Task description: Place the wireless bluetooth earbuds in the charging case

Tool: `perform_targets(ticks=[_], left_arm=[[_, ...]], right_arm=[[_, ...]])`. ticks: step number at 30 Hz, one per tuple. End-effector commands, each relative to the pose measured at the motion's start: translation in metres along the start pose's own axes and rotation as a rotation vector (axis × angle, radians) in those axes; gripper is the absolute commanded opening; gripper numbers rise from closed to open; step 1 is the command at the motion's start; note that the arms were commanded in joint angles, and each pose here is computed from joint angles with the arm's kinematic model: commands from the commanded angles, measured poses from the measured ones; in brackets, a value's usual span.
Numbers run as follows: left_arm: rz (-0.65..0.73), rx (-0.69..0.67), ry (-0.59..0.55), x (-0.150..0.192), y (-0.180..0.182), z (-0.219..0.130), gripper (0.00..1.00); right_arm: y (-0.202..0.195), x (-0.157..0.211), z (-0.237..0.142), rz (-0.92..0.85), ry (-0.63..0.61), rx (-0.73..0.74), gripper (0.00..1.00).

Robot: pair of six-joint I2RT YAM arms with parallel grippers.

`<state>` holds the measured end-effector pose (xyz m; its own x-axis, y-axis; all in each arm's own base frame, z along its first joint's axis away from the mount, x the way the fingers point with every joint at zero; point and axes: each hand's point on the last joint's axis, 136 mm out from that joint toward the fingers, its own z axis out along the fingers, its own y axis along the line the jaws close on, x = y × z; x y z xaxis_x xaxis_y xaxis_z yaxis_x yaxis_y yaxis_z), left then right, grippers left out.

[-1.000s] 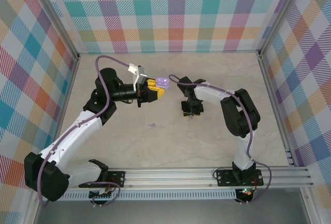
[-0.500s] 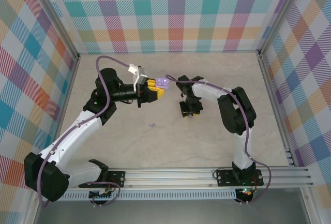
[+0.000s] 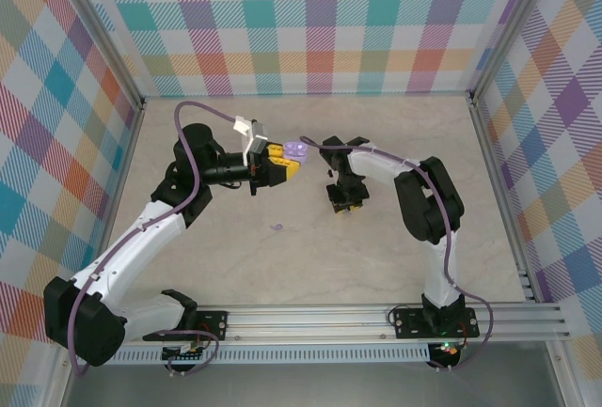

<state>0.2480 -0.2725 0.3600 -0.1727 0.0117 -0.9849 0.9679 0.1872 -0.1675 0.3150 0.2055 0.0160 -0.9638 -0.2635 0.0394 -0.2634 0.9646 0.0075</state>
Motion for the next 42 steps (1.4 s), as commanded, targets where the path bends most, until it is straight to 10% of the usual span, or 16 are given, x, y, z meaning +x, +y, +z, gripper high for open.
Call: perform_targets(ticks=[1, 42], left_arm=[[0.027, -0.015, -0.014, -0.008, 0.0, -0.006, 0.14], [-0.185, -0.35, -0.056, 0.059, 0.076, -0.005, 0.14]], right_arm=[[-0.012, -0.001, 0.009, 0.044, 0.013, 0.022, 0.25], [0.002, -0.017, -0.147, 0.199, -0.529, -0.75, 0.19]])
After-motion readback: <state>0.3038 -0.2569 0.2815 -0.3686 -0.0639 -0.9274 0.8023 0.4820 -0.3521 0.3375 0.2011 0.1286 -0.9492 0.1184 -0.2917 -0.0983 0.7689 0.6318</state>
